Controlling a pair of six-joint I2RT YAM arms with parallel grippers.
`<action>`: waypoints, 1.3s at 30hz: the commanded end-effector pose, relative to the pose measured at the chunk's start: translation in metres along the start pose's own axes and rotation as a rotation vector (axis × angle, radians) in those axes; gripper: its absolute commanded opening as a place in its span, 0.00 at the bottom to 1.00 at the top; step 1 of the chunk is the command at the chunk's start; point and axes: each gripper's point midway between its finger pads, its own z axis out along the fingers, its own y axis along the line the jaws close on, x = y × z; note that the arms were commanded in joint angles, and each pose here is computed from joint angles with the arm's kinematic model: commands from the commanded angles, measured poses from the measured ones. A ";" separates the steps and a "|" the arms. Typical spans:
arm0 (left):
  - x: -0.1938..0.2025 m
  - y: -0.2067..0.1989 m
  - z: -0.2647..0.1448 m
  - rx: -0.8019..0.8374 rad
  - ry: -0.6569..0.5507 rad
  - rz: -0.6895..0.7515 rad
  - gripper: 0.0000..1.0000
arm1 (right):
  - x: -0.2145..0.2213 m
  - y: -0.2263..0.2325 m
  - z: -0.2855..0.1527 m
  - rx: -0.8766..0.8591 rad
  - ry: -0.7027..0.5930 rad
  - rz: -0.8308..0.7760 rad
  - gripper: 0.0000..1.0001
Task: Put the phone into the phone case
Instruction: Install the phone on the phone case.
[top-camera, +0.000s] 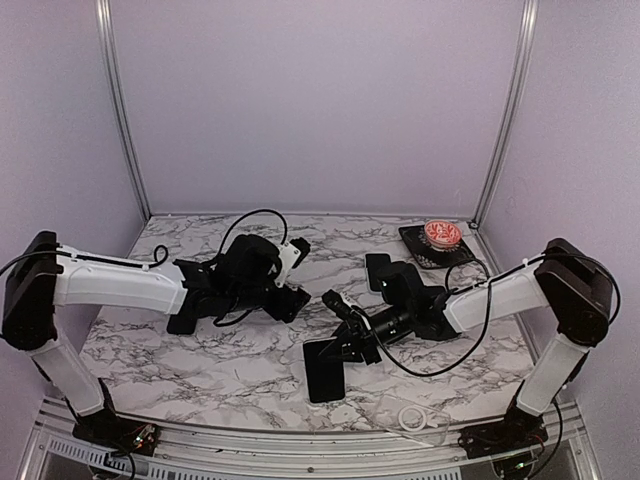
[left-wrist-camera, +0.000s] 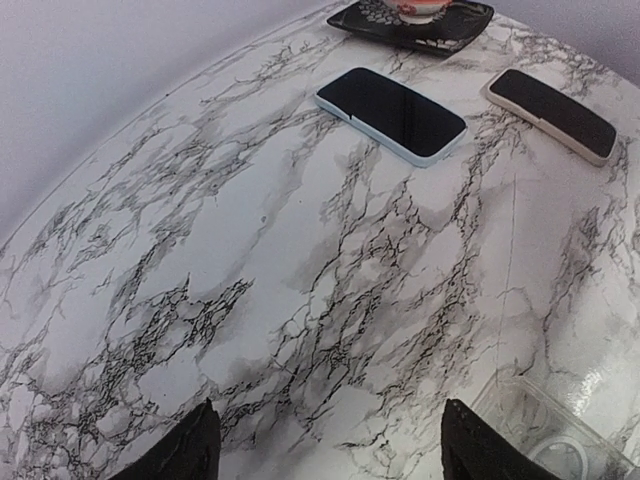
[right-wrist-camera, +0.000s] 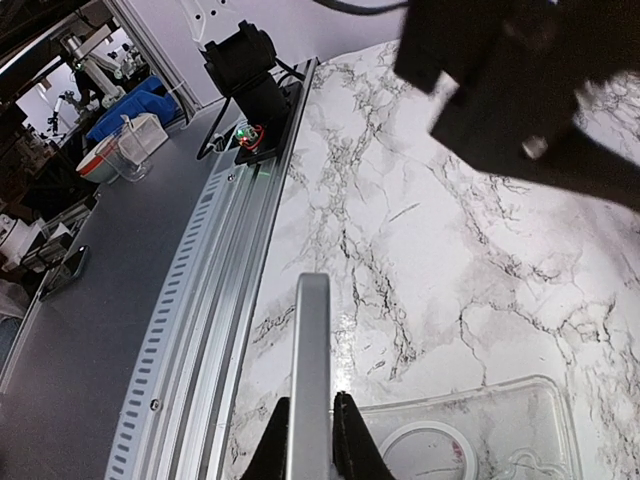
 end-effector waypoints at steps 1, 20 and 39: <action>-0.033 -0.009 -0.050 0.142 -0.112 -0.074 0.82 | 0.069 -0.023 0.004 0.112 0.178 0.136 0.10; 0.021 -0.103 -0.076 0.643 -0.081 -0.033 0.42 | 0.067 -0.030 -0.002 0.146 0.163 0.114 0.11; 0.014 -0.122 -0.070 0.739 -0.062 -0.047 0.15 | 0.064 -0.033 -0.008 0.167 0.151 0.103 0.12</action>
